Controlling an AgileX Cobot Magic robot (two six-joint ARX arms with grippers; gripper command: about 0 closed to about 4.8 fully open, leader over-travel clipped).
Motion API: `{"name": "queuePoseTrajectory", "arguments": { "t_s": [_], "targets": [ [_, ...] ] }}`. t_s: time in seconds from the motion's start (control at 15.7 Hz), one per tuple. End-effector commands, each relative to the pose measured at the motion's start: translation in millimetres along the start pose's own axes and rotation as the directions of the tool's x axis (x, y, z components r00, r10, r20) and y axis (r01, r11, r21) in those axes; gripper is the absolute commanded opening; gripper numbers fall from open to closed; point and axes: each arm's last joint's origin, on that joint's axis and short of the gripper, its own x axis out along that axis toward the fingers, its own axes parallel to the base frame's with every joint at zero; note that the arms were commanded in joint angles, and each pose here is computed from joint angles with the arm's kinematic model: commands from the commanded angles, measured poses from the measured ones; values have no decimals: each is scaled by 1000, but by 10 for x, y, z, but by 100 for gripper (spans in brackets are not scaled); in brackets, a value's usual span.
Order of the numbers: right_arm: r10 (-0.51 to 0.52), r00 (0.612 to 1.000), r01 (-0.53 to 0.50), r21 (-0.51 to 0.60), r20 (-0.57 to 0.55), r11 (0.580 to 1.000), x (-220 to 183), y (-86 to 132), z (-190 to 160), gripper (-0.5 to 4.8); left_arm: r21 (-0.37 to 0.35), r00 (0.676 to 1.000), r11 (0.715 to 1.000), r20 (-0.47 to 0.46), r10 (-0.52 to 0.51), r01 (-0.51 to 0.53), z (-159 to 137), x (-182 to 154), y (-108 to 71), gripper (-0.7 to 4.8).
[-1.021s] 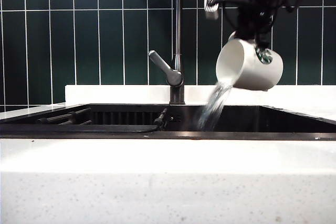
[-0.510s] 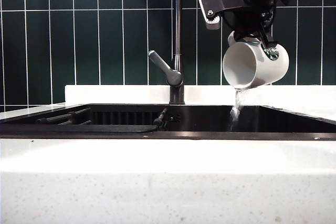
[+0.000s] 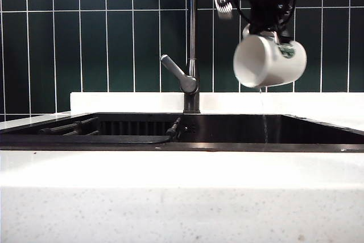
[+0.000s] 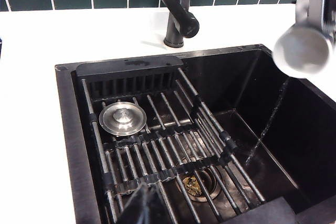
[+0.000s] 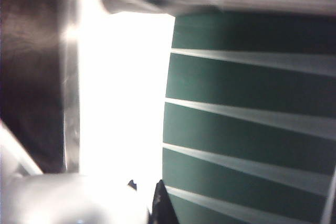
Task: Pick up the mug next to the sink, go to the faucet to get some water, pour the water into the sink, and finally put the mug back to its place.
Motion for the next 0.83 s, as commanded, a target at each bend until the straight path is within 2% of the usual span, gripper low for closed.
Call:
{"name": "queuePoseTrajectory", "arguments": {
  "t_s": [0.06,0.13,0.19,0.32,0.38,0.51,0.64,0.77,0.83],
  "targets": [
    [-110,989,135,333,-94,933,-18,-165,-200,-2,1,1000,1000,12,-2,2,19,-5,-3,-6],
    [-105,983,168,512,-150,842,-2,-170,-326,-2,-2,1000,1000,1,-5,5,7,-5,-3,-6],
    [-89,975,207,699,-202,685,15,-169,-505,-1,-4,1000,1000,-8,-4,4,-2,-5,-3,-6],
    [-60,973,223,840,-223,495,34,-153,-735,-2,-5,1000,1000,-7,-4,4,-1,-5,-3,-6],
    [-54,973,227,906,-223,356,45,-120,-935,-1,-5,1000,1000,-7,-4,4,-1,-5,-3,-6],
    [-45,969,249,948,-244,199,55,-24,-1194,-1,-4,1000,1000,-8,-4,4,-2,-5,-3,-6],
    [-84,958,281,958,-275,58,43,158,-1468,-1,-4,1000,1000,-8,-4,4,-1,-5,-3,-6],
    [-166,942,289,956,-292,-44,-13,375,-1648,-1,-4,1000,1000,-7,-4,4,-1,-5,-3,-6],
    [-219,930,288,955,-296,-68,-43,500,-1690,-1,-4,1000,1000,-7,-4,4,-1,-5,-3,-6]
  ]
}}
